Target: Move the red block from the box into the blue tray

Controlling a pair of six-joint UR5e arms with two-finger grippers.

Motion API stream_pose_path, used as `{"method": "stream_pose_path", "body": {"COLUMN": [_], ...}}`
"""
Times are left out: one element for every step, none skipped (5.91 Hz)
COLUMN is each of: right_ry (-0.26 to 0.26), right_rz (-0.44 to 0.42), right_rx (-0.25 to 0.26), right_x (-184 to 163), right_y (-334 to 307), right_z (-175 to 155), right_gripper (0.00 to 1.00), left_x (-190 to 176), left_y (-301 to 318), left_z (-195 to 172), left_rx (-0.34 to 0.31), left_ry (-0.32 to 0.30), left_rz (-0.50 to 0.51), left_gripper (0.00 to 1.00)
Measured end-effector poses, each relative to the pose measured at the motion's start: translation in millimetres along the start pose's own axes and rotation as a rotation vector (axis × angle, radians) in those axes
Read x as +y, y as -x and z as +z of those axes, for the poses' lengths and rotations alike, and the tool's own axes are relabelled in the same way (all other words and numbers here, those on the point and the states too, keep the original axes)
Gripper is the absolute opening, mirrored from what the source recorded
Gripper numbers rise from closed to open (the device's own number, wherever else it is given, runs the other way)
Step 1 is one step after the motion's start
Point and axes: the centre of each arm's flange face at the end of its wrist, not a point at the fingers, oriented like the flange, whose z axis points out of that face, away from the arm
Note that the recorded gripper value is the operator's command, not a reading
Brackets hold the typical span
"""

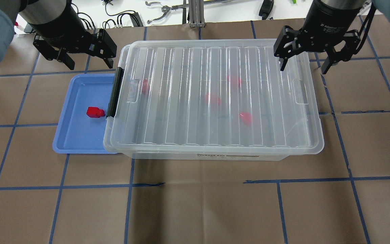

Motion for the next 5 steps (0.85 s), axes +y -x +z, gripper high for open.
{"method": "stream_pose_path", "body": {"right_ry": [-0.002,-0.005,-0.005,-0.002,0.002], "right_rz": [0.002,0.002,-0.003,-0.009,-0.009], "right_rx": [0.0,-0.001,-0.001,0.004,0.008], "right_x": [6,10,13,18,19], "right_y": [7,9,9,7,5], "right_z": [-2,-4,-5,-4,-2], "right_gripper": [1.0,1.0,1.0,1.0,1.0], "left_x": [0,0,0,0,0], "left_y": [0,0,0,0,0], "left_z": [0,0,0,0,0], "left_rx": [0.0,0.0,0.001,0.001,0.001], "left_ry": [0.001,0.001,0.001,0.001,0.0], "left_rz": [0.001,0.001,0.002,0.002,0.002], "left_gripper": [0.99,0.99,0.99,0.99,0.99]}}
